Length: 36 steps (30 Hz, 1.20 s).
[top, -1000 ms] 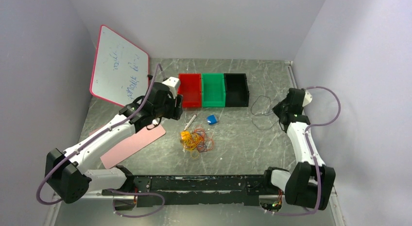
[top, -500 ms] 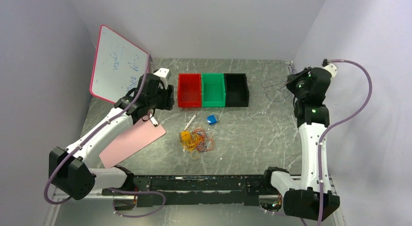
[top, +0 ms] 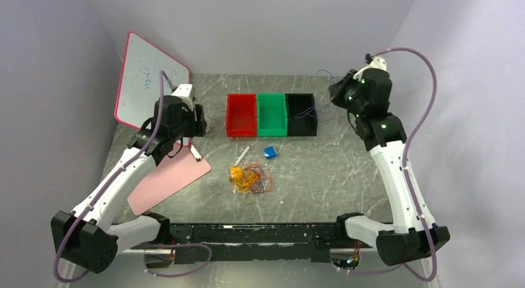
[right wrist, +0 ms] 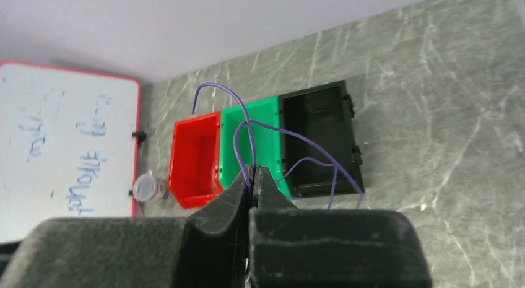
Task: Untangle the cables
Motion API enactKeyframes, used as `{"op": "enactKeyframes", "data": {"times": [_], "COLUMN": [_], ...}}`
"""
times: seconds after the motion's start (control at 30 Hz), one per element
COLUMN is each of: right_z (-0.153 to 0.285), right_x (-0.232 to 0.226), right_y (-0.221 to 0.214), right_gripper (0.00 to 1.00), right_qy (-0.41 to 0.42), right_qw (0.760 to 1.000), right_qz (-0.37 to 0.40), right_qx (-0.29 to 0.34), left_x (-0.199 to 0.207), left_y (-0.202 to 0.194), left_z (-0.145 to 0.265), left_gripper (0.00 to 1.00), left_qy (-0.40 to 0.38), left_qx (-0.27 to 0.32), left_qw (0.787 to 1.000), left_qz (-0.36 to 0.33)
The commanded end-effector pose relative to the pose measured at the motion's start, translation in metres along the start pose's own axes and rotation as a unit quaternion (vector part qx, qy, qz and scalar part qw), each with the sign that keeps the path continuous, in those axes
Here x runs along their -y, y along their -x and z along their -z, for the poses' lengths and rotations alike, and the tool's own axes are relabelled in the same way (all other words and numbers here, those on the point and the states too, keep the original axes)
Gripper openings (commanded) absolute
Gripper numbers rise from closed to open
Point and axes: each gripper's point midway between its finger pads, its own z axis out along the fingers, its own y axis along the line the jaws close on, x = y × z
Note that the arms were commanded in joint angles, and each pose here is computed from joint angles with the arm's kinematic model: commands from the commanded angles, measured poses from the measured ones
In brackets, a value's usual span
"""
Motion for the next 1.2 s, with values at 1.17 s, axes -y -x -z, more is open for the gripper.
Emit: {"op": "enactKeyframes", "data": {"times": [1.17], "right_z": [-0.041], "right_x": [-0.015], "right_y": [-0.031], "right_gripper": [0.00], "right_qy": [-0.009], "right_qw": [0.989], "right_qz": [0.139], "right_qx": [-0.043], "left_x": [-0.035], "left_y": [-0.017], "left_z": [-0.007], "left_gripper": [0.59], "left_qy": [0.053], "left_qx": [-0.017], "left_qw": [0.997], "left_qz": [0.054]}}
